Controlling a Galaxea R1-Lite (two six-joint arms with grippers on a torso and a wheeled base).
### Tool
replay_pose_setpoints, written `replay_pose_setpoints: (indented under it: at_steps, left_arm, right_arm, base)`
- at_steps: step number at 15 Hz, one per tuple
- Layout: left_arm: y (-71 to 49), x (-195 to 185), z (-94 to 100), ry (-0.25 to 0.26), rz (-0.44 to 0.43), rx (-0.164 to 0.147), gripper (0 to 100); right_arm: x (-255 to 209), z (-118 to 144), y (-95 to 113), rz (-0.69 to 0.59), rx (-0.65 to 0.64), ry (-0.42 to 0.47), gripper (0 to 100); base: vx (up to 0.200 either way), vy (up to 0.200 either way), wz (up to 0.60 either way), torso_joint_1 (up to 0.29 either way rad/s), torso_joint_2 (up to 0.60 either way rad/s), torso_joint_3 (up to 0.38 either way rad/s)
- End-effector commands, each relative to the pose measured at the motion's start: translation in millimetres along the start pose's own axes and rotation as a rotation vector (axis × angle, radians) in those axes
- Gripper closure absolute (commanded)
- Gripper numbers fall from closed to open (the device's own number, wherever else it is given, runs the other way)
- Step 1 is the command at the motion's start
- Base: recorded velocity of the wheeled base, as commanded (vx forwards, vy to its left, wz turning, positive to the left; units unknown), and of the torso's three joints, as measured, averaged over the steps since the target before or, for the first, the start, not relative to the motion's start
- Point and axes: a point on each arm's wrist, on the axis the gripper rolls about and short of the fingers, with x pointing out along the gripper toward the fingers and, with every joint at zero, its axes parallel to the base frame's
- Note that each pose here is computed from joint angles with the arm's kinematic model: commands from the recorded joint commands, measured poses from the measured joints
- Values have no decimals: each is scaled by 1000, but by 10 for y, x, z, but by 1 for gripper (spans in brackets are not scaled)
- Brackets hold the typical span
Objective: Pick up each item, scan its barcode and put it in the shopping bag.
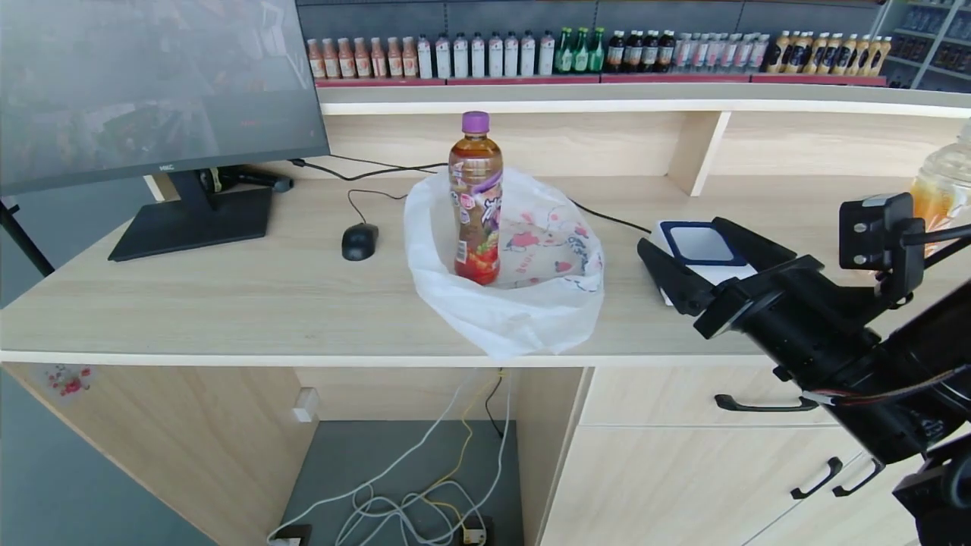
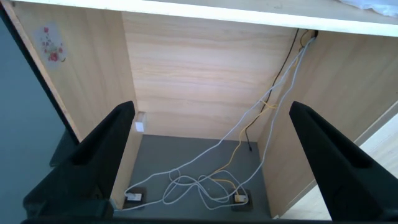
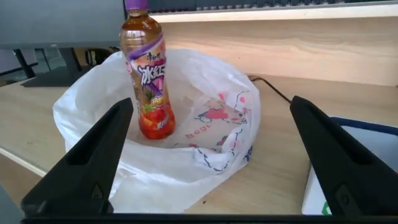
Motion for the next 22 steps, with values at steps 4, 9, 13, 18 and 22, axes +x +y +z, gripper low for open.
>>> replay_pose_setpoints:
  at_steps: [4,9,13,18,22]
  left_arm:
    - [0,0,-2,1,3,-8,0]
    - [0,0,-2,1,2,-8,0]
    - [0,0,0,-1,2,-7,0]
    - [0,0,0,-1,2,-7,0]
    - [0,0,0,-1,2,-7,0]
  right_arm:
    - [8,-41,-13,-5,-2,13,0]
    - [60,-63,-9,-3,-2,12,0]
    - [44,-72,-66,-23,-7,18,0]
    - [18,-80,-81,-29,-9,26,0]
    - [14,-94,-101,-36,-11,32,0]
  base:
    - [0,-200,0,1,5,5]
    - [0,-200,0,0,4,0]
    - [0,-200,0,0,1,5]
    - [0,-200,0,1,2,2]
    - [0,-200,0,0,7,4]
